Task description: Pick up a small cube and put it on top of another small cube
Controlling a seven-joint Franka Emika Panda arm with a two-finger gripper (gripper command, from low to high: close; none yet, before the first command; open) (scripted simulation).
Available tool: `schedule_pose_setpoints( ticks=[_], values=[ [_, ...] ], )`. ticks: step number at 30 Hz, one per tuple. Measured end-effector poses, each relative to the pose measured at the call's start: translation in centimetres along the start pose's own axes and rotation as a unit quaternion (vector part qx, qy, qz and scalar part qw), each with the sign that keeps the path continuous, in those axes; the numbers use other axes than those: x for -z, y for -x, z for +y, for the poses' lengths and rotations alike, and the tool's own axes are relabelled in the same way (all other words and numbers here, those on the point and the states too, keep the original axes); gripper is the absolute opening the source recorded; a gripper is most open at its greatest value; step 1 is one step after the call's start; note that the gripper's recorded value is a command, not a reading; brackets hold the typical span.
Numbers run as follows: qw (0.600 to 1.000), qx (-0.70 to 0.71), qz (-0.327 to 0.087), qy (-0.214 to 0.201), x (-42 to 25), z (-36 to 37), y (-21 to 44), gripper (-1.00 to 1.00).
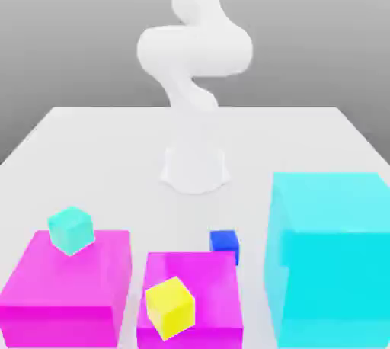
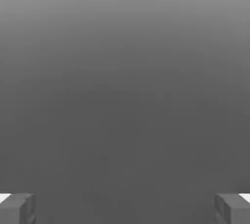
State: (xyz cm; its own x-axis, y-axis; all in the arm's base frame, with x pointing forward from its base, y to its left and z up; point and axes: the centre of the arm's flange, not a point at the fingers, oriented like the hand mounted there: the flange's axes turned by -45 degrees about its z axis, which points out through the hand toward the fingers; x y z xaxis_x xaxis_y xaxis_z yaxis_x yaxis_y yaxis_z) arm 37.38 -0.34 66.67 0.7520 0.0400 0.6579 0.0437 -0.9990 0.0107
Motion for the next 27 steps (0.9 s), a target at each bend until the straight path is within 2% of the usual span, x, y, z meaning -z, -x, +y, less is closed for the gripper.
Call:
schedule_pose_setpoints(
  ticks=[8,16,18,24,27],
  values=[
    [0.981,0.063,-0.181,-0.039,-17.9,1.0,9.9,0.0],
    [0.925,0.112,-0.354,-0.076,-29.9,-2.4,26.8,0.0],
    [0.921,0.104,-0.369,-0.065,-31.0,-4.1,30.8,0.0],
    [0.935,0.049,-0.352,-0.025,-30.7,-6.8,36.3,0.0],
    [0.935,0.035,-0.351,-0.021,-31.7,-6.9,37.6,0.0]
  ],
)
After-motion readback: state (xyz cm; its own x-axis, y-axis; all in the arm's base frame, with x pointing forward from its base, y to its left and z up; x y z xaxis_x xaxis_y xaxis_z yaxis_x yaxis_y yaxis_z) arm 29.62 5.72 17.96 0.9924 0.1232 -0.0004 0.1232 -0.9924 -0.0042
